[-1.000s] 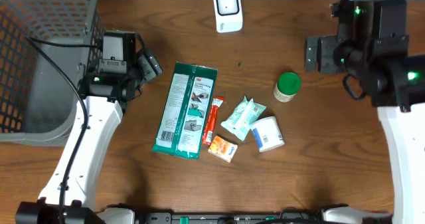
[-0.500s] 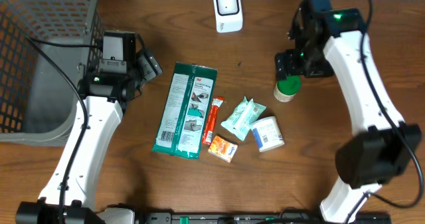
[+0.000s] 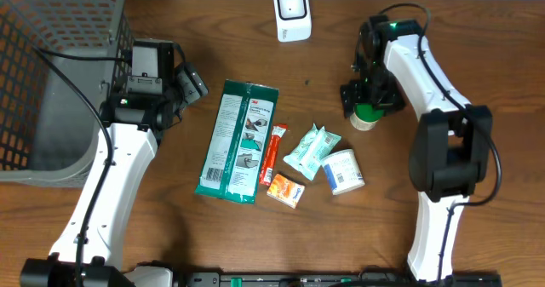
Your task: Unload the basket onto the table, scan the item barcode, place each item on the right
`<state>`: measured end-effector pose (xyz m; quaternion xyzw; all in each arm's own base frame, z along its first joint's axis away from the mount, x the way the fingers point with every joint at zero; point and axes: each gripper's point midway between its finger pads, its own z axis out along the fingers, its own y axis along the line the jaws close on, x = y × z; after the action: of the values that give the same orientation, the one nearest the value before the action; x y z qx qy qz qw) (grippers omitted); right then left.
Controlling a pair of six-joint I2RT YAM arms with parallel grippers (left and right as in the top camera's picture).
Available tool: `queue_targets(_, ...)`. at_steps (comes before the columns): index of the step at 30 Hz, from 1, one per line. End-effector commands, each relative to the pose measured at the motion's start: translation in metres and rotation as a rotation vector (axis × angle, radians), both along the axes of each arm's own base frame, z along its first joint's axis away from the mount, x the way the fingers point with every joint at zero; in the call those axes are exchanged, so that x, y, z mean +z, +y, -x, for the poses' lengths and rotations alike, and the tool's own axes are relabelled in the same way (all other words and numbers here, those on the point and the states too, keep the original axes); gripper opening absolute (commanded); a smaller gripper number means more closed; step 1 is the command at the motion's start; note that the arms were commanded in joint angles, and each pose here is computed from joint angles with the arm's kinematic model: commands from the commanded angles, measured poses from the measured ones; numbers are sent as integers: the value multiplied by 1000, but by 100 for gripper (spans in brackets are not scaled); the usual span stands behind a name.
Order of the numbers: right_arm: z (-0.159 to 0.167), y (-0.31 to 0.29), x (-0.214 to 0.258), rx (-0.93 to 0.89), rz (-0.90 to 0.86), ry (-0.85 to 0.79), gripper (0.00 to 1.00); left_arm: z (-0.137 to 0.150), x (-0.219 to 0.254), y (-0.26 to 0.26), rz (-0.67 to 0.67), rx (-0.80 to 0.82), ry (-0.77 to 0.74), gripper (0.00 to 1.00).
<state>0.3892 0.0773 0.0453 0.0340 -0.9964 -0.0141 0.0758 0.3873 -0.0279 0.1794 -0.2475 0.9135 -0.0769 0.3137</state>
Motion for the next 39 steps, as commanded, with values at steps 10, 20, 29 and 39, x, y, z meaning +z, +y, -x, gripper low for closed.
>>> queue_targets(10, -6, -14, -6, 24, 14, -6, 99, -1, 4, 1, -11, -11, -8, 85)
queue_targets(20, -21, -23, 11, -35, 11, -54, 79, -1, 4, 1, -11, -11, -8, 85)
queue_targets(29, -13, -14, 9, -49, 24, -27, 76, -1, 4, 1, -11, -11, -8, 85)
queue_targets(39, -6, -10, 7, -115, 25, 2, 70, -1, 4, 1, -11, -11, -8, 85)
